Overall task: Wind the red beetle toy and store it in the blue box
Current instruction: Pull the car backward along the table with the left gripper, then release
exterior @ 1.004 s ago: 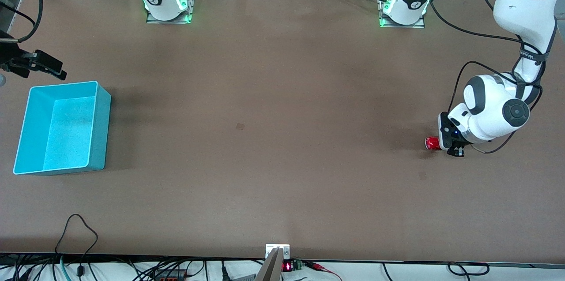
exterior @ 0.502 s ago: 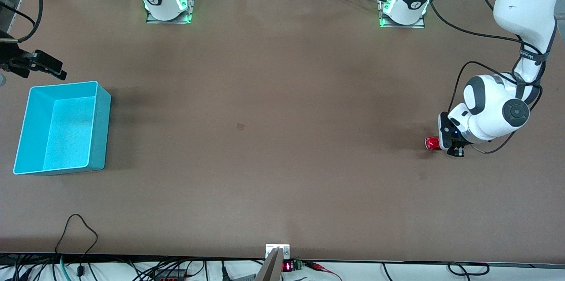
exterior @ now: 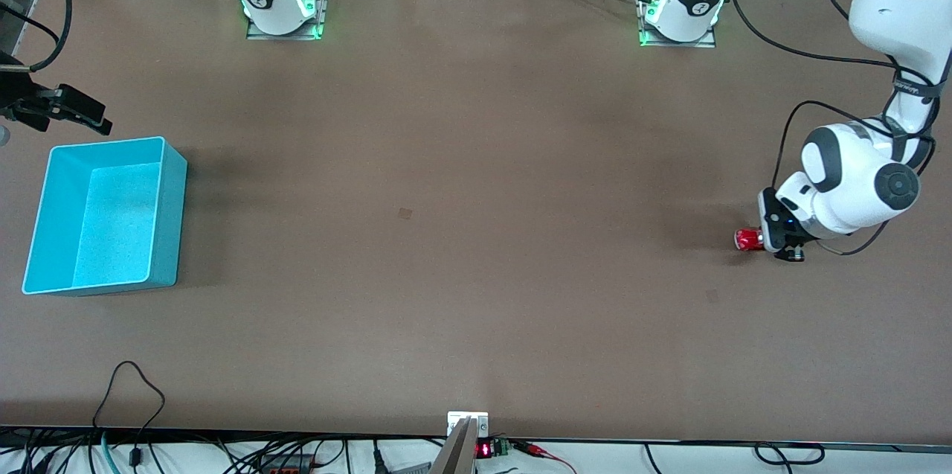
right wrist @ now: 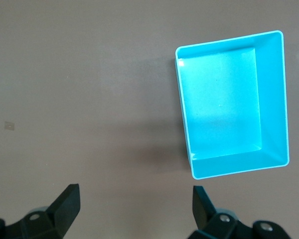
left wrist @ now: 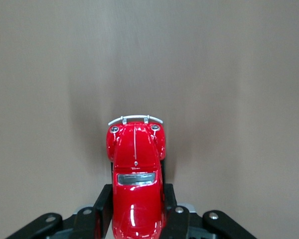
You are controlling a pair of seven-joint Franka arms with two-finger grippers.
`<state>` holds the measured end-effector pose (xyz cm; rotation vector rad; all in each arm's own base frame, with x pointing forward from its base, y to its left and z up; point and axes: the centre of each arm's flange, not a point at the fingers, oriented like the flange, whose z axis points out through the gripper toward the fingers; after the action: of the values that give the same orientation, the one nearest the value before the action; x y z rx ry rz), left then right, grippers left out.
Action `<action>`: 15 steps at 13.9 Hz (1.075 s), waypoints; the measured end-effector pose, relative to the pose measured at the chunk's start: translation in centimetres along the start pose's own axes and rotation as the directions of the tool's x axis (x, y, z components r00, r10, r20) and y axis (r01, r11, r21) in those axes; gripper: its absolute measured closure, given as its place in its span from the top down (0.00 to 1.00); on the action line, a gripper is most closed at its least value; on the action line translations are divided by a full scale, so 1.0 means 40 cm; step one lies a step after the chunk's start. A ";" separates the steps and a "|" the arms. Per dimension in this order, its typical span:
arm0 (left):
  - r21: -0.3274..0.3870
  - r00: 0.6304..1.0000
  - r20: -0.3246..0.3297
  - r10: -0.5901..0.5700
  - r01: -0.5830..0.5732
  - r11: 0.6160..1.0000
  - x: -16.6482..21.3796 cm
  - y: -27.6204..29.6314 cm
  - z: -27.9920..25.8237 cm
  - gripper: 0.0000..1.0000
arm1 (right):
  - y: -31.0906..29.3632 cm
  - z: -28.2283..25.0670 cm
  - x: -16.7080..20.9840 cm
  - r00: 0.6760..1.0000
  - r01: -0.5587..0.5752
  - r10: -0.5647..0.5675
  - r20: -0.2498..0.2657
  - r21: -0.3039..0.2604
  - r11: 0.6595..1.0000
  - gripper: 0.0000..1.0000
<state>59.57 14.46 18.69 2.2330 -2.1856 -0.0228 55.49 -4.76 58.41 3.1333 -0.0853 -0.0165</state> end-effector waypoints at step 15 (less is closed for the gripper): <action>0.014 0.998 0.001 0.058 -0.058 0.998 -0.158 0.021 0.008 0.52 | 0.000 0.002 0.000 1.000 0.000 0.000 0.002 0.000 1.000 1.00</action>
<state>58.60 20.76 18.38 2.1760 -2.2566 -0.0078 55.49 -4.77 58.33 3.1331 -0.0855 -0.0193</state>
